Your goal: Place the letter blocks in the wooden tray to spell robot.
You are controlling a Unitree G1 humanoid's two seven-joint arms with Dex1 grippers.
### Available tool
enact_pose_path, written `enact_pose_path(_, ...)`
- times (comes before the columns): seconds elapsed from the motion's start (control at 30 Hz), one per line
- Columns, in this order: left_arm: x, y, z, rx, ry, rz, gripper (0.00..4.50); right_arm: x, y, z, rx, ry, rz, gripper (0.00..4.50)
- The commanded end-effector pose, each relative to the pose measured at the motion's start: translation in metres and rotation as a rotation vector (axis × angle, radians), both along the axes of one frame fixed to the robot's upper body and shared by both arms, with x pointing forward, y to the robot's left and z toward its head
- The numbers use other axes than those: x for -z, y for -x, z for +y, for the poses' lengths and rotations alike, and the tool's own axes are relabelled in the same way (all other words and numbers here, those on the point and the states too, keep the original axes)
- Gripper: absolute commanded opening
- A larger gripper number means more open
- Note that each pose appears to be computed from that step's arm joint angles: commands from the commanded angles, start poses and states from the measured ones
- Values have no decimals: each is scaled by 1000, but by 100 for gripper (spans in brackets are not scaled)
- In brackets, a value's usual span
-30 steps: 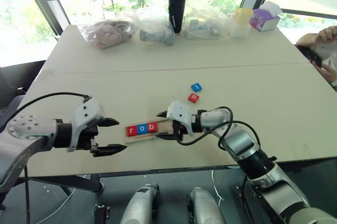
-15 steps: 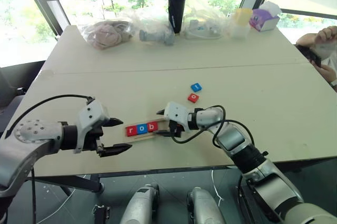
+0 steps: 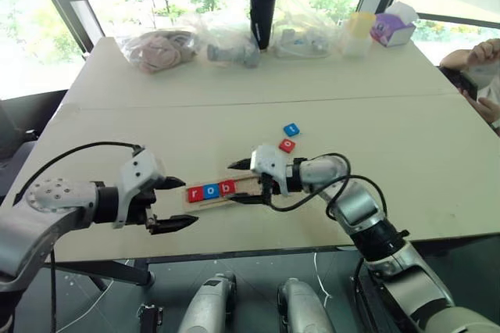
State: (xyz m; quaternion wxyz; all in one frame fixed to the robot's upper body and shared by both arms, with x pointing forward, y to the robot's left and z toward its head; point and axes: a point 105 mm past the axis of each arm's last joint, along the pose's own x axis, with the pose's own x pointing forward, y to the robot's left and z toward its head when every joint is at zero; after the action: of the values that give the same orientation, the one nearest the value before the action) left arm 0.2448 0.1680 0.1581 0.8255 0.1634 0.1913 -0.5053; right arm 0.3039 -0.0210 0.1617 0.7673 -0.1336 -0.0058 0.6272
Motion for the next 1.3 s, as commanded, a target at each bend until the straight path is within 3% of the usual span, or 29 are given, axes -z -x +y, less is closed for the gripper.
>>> enact_pose_path(0.03, -21, -5, -4, 11, 65, -67, 450, -49, -16, -29, 161, -179, 20, 348)
enact_pose_path(0.13, -31, -11, -8, 13, 103, -99, 450, -51, -42, -68, 392, -197, 67, 348)
enact_pose_path(0.27, -35, -23, -21, 37, 140, -131, 450, -22, -62, -104, 582, -100, 98, 348)
enact_pose_path(0.73, -31, -51, -42, 73, 107, -185, 450, 46, -88, -107, 573, 177, 66, 348)
enact_pose_path(0.97, -26, -70, -36, -41, 92, -273, 450, 54, -105, -108, 620, 185, 97, 348)
enact_pose_path(1.23, -16, -62, -39, -29, 103, -239, 450, 60, -104, -102, 606, 152, 167, 348)
enact_pose_path(1.3, -15, -61, -40, -26, 107, -233, 450, 60, -103, -101, 599, 147, 173, 294)
